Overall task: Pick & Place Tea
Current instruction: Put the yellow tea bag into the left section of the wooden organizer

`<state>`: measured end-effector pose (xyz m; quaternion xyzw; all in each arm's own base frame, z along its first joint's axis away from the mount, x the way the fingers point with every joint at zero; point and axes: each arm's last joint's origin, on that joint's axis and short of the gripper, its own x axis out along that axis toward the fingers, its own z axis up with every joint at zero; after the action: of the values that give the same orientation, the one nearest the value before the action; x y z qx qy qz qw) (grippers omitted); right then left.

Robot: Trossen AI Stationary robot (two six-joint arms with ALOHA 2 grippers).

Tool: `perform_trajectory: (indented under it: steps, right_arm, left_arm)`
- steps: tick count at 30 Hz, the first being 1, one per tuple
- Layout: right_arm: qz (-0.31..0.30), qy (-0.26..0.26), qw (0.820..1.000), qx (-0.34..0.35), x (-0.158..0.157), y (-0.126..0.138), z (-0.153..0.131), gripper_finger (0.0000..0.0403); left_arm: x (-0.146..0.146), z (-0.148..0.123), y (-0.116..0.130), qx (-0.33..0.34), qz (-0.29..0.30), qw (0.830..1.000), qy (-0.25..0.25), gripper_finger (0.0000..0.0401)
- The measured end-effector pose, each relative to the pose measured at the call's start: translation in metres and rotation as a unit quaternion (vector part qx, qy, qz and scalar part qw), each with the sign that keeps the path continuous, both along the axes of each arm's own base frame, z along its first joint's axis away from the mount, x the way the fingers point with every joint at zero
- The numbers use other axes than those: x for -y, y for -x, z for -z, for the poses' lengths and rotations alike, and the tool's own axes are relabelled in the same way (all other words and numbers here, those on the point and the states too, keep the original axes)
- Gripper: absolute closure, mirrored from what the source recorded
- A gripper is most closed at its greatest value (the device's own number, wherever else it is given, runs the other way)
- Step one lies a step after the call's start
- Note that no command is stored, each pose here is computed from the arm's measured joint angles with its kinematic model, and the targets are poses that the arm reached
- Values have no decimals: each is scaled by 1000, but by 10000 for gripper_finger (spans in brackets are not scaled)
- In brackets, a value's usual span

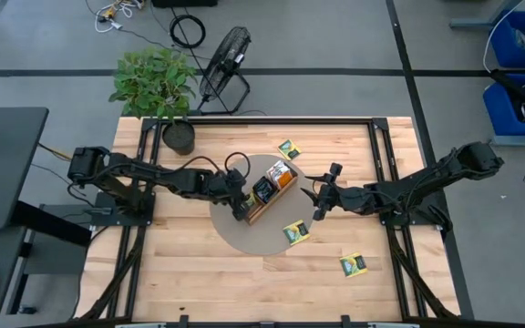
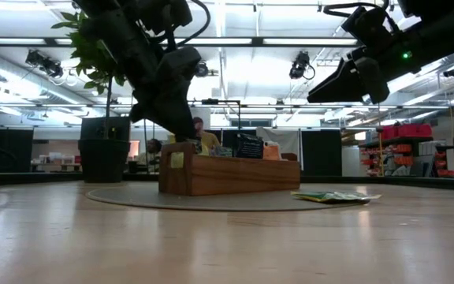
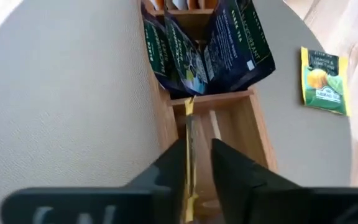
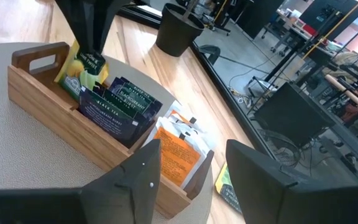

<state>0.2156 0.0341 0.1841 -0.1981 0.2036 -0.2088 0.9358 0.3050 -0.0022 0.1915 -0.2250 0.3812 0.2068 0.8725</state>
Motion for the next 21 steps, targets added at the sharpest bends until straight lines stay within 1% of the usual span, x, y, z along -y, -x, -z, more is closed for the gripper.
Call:
perform_trajectory:
  steps: [5, 9, 13, 16, 18, 20, 21]
  right_arm:
    - [0, -1, 1000, -2, 0, 0, 1, 213]
    - [2, -4, 1000, -3, 0, 0, 1, 213]
    - [-11, -15, 1000, -3, -1, 0, 1, 213]
    - [-45, -34, 998, 2, -3, -1, 1, 213]
    - [-81, -54, 995, 11, -6, -3, -1, 213]
    - [-117, -72, 990, 26, -9, -3, -3, 213]
    - [-131, -76, 988, 37, -11, -3, -3, 213]
  left_arm:
    - [-1, 0, 1, -10, 9, 999, -29, 255]
    - [0, -1, -1, -4, 21, 998, -61, 220]
    - [10, -8, -7, 40, 43, 994, -92, 208]
    - [22, -13, -10, 66, 55, 988, -132, 208]
    - [35, -16, -11, 87, 53, 978, -181, 211]
    - [50, -17, -9, 130, 59, 964, -224, 214]
    - [57, -15, -7, 157, 70, 956, -237, 215]
